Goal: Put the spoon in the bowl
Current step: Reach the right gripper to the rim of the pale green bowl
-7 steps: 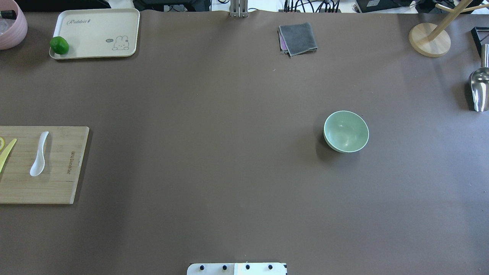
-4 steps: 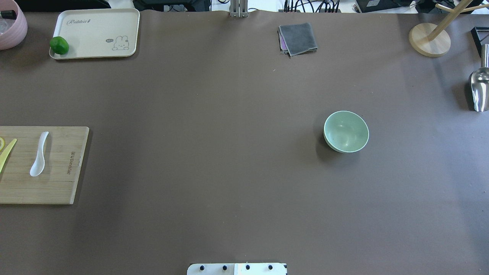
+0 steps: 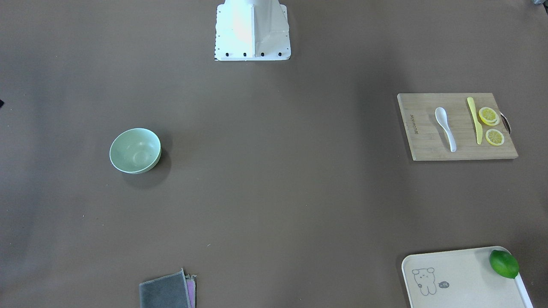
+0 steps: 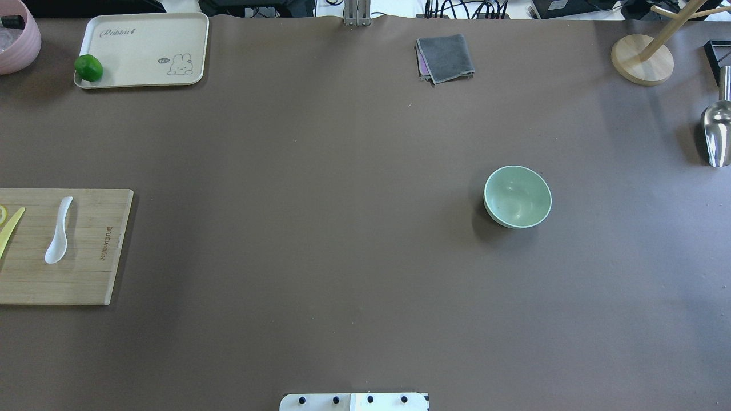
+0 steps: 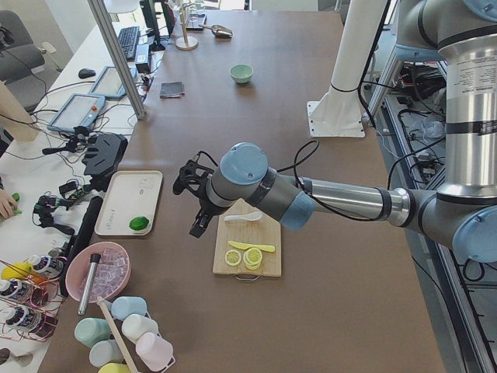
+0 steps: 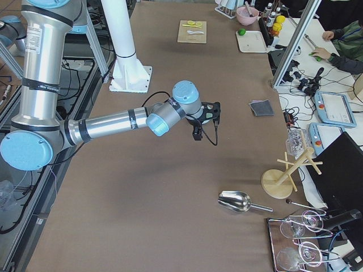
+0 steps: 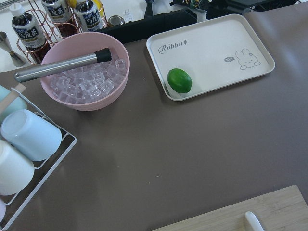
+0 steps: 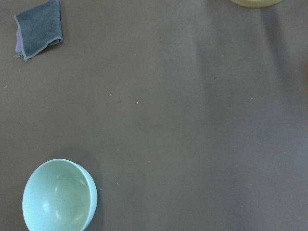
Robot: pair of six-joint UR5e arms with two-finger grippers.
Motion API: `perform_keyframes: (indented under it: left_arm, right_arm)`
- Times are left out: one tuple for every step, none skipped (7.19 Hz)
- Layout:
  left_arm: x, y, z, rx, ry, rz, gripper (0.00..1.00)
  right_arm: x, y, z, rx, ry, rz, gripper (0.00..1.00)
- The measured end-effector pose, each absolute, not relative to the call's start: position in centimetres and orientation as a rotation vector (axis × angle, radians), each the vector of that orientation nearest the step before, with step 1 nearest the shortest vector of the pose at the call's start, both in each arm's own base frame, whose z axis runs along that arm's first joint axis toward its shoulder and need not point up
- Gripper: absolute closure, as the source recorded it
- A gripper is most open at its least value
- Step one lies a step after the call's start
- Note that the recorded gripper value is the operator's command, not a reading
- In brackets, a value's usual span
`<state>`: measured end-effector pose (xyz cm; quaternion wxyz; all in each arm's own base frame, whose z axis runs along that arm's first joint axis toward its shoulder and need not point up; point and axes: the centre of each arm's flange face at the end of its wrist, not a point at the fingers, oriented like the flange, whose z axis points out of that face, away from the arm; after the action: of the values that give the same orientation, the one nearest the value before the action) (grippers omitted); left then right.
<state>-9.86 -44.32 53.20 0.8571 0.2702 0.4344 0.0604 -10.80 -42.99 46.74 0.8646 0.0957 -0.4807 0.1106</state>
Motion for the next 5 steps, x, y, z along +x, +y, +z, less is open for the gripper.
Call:
perform_keyframes:
  left_arm:
    - [-9.5, -44.1, 53.1, 0.568, 0.944, 0.140, 0.01]
    - [-9.4, -44.0, 53.0, 0.567, 0.957, 0.145, 0.01]
    - [-9.3, -44.0, 53.0, 0.565, 0.962, 0.148, 0.01]
    - [-9.1, -44.0, 53.1, 0.562, 0.964, 0.151, 0.01]
    - [-9.0, -44.0, 53.1, 0.561, 0.965, 0.153, 0.02]
  right_arm:
    - [-18.1, -42.4, 46.1, 0.213, -0.979, 0.301, 0.01]
    - [-24.3, -41.5, 45.7, 0.237, -0.958, 0.348, 0.03]
    - [-29.3, -40.6, 45.5, 0.256, -0.947, 0.380, 0.15]
    - [-32.8, -39.8, 45.4, 0.270, -0.940, 0.395, 0.37]
    - [-34.7, -39.1, 45.6, 0.281, -0.931, 0.396, 0.71]
